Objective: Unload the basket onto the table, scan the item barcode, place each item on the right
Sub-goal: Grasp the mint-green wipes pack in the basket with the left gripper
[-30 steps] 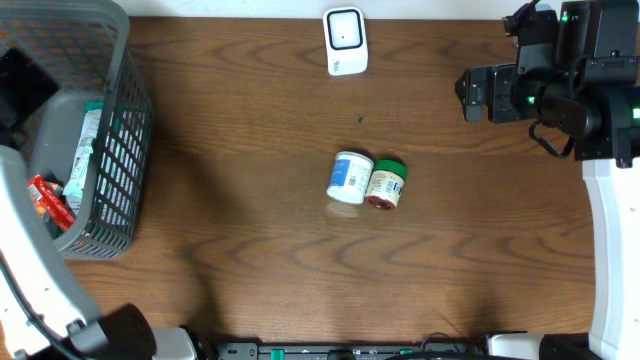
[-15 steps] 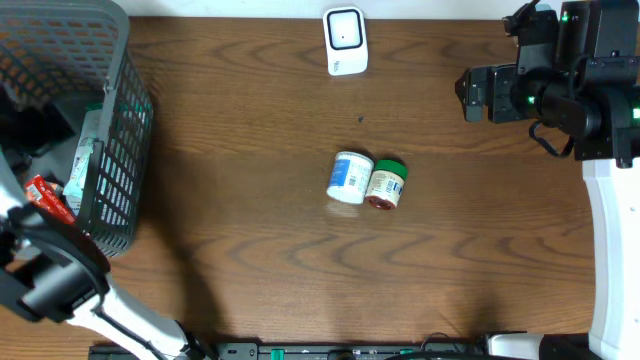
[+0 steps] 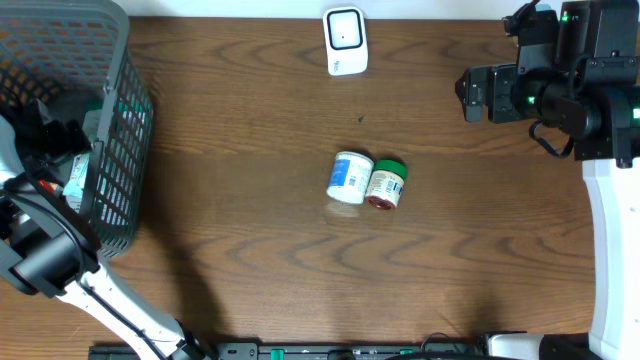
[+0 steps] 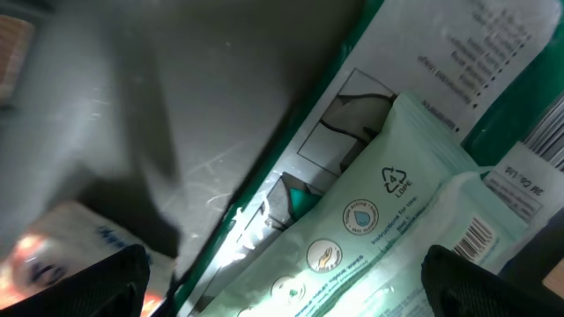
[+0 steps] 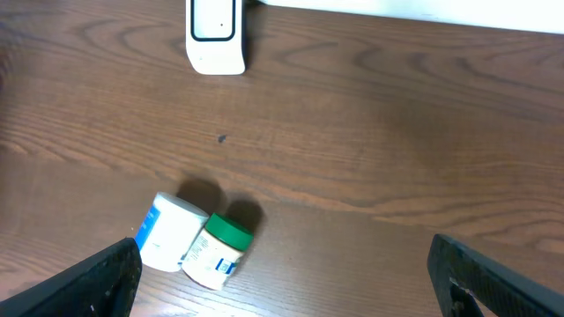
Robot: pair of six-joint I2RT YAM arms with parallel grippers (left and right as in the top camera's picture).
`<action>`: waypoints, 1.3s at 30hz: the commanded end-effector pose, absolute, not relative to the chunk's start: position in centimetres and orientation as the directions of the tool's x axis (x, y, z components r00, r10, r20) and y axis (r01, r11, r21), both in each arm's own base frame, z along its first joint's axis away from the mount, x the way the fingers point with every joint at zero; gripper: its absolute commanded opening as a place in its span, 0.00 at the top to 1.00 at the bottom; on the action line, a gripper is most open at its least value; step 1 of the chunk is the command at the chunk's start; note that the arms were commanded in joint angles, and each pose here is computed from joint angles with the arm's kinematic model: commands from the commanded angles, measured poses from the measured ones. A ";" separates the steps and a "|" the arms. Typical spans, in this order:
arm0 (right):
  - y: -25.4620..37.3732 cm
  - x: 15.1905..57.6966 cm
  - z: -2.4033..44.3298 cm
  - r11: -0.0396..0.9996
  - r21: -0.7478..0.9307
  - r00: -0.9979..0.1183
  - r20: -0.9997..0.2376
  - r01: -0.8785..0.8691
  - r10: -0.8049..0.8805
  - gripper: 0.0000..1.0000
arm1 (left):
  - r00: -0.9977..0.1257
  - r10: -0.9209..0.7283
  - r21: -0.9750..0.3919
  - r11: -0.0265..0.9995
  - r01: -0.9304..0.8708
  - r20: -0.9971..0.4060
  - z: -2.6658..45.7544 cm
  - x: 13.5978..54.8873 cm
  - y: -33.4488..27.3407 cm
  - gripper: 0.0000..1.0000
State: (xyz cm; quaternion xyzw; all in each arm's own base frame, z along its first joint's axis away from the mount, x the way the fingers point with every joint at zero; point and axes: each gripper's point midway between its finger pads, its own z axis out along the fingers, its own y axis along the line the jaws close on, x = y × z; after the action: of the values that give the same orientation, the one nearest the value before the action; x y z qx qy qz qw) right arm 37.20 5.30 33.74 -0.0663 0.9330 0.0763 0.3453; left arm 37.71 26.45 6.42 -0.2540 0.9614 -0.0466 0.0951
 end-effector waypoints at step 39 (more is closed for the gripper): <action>5.6 37.2 34.3 0.977 0.088 -0.741 -0.666 -0.195 -0.088 0.01 | -0.832 -0.554 -0.374 0.765 -0.525 0.035 1.8 36.2 20.4 0.43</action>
State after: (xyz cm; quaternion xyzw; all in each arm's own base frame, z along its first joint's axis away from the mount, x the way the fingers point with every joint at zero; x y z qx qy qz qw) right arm 37.21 5.30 33.75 -0.0663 0.9330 0.0763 0.3455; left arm 36.94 21.21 4.13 -0.2626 0.9462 -0.1754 0.0707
